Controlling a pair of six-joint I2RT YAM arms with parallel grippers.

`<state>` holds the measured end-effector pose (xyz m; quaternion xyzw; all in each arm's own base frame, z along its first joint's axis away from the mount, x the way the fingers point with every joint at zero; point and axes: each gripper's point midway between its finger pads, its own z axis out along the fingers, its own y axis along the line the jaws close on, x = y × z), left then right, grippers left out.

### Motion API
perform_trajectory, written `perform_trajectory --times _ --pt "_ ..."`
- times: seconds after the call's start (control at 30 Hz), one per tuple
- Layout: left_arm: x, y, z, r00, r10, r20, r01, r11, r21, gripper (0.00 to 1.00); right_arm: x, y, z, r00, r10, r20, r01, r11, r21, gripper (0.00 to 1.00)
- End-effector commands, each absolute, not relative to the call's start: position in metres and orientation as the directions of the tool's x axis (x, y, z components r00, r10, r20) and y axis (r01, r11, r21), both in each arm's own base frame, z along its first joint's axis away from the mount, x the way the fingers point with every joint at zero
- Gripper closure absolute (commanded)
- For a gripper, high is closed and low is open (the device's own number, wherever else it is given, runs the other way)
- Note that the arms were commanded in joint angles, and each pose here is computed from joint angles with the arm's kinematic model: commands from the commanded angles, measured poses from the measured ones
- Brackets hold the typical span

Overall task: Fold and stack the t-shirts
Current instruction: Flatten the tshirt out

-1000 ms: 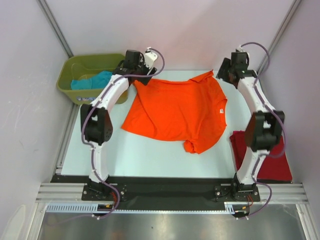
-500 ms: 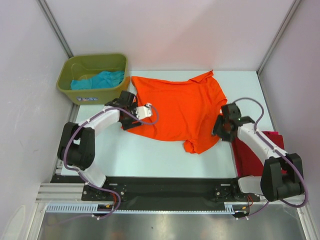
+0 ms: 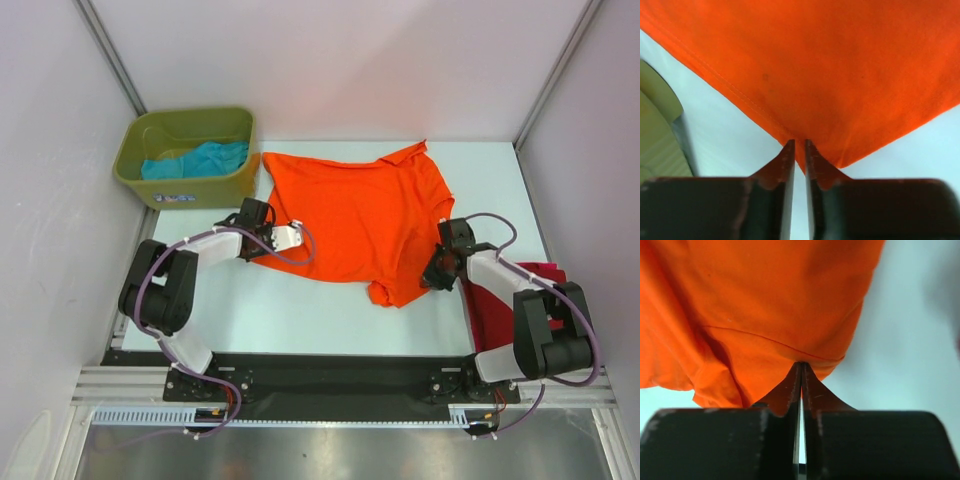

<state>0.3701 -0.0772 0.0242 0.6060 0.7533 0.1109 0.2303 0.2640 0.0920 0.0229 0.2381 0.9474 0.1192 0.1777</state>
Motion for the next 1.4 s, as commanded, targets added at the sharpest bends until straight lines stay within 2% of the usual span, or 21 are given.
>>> perform_trajectory --times 0.0,0.03,0.23,0.37,0.57,0.7,0.83,0.87,0.9,0.93,1.0,1.17,1.37 --pt "0.368 -0.074 0.023 -0.198 0.949 -0.247 0.849 0.292 0.440 0.86 0.276 0.070 0.041 -0.772 0.527 -0.355 0.439 0.846 0.302 1.00" --pt "0.368 -0.073 0.025 -0.211 0.944 -0.253 0.841 0.308 0.446 1.00 0.271 0.064 0.042 -0.775 0.522 -0.356 0.442 0.850 0.286 1.00" --pt "0.342 -0.064 0.031 -0.302 0.914 -0.272 0.828 0.393 0.400 1.00 0.259 0.044 0.059 -0.760 0.538 -0.365 0.467 0.842 0.270 1.00" --pt "0.296 -0.063 0.040 -0.334 0.904 -0.265 0.872 0.403 0.276 0.99 0.250 0.036 0.068 -0.754 0.536 -0.380 0.477 0.844 0.244 1.00" --pt "0.249 -0.055 0.073 -0.366 0.896 -0.254 0.883 0.420 0.210 1.00 0.254 0.028 0.104 -0.768 0.476 -0.429 0.431 0.879 0.205 1.00" --pt "0.246 -0.060 0.093 -0.375 0.871 -0.317 0.863 0.453 0.223 1.00 0.279 0.030 0.116 -0.771 0.441 -0.459 0.391 0.897 0.206 1.00" --pt "0.284 -0.057 0.093 -0.370 0.862 -0.346 0.796 0.486 0.362 0.98 0.284 0.038 0.100 -0.810 0.449 -0.377 0.400 0.893 0.203 0.98" --pt "0.287 -0.051 0.085 -0.376 0.874 -0.309 0.790 0.476 0.386 0.93 0.277 0.041 0.098 -0.810 0.461 -0.363 0.411 0.887 0.211 0.73" --pt "0.292 -0.052 0.083 -0.348 0.887 -0.303 0.793 0.451 0.410 0.74 0.272 0.041 0.097 -0.797 0.484 -0.361 0.431 0.875 0.222 0.62" --pt "0.307 -0.056 0.085 -0.316 0.890 -0.329 0.768 0.444 0.462 0.63 0.263 0.041 0.093 -0.792 0.495 -0.357 0.443 0.869 0.222 0.58" --pt "0.313 -0.056 0.073 -0.286 0.910 -0.300 0.769 0.405 0.494 0.44 0.247 0.039 0.083 -0.778 0.510 -0.367 0.455 0.860 0.231 0.53" --pt "0.340 -0.059 0.055 -0.165 0.960 -0.228 0.781 0.268 0.564 0.27 0.236 0.052 0.060 -0.771 0.558 -0.306 0.485 0.827 0.285 0.43" --pt "0.358 -0.065 0.039 -0.049 0.986 -0.162 0.795 0.137 0.591 0.24 0.240 0.063 0.040 -0.771 0.579 -0.265 0.493 0.806 0.326 0.43"
